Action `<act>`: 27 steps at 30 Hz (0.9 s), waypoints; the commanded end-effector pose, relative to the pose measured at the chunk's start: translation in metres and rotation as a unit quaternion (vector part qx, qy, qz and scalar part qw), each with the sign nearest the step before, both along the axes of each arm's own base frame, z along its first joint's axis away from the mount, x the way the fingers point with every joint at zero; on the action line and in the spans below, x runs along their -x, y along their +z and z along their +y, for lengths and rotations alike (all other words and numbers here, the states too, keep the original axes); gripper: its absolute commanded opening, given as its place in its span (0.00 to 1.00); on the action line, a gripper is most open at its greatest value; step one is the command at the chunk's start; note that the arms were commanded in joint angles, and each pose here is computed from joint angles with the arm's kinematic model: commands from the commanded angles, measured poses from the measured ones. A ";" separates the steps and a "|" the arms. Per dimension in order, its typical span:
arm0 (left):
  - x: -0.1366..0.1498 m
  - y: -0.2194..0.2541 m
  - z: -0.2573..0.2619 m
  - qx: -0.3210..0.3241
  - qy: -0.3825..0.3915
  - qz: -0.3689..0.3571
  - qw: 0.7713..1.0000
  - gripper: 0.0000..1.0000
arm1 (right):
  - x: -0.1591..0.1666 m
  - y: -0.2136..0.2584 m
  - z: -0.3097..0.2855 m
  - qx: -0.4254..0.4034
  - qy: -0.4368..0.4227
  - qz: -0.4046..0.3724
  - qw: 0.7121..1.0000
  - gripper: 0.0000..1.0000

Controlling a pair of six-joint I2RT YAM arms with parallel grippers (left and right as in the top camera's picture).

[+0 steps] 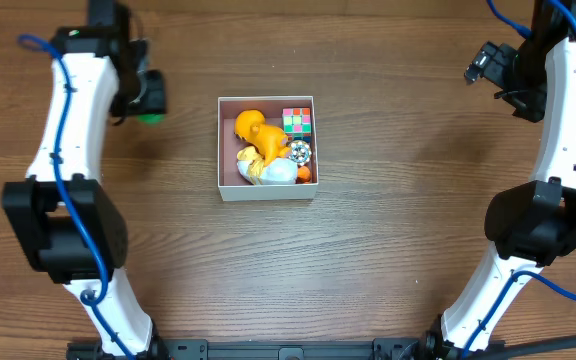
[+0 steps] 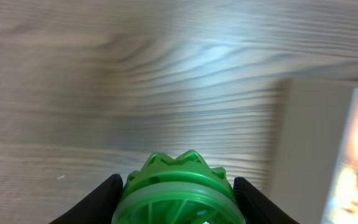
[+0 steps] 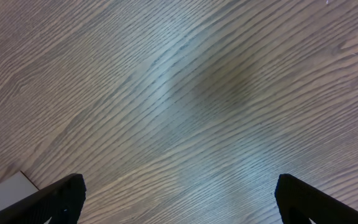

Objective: Pack container
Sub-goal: 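Lift the green cap and carry it right over the box, then lower the green cap into the box and open the left gripper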

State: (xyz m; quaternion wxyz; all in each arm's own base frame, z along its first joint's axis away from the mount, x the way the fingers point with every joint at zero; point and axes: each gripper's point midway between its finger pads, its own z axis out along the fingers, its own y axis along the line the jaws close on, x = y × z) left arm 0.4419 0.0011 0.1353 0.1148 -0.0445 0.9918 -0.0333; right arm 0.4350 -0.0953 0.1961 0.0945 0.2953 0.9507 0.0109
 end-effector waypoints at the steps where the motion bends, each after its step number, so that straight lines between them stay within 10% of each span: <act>1: -0.005 0.018 -0.068 0.021 -0.083 -0.024 0.996 0.53 | -0.001 0.003 0.000 0.000 -0.003 -0.006 1.000 1.00; 11: 0.011 0.014 -0.156 -0.019 -0.186 -0.038 0.982 0.55 | -0.001 0.003 0.000 0.000 -0.003 -0.006 1.000 1.00; 27: 0.037 -0.011 -0.155 -0.023 -0.186 0.018 0.982 0.58 | -0.001 0.003 0.000 0.000 -0.003 -0.006 1.000 1.00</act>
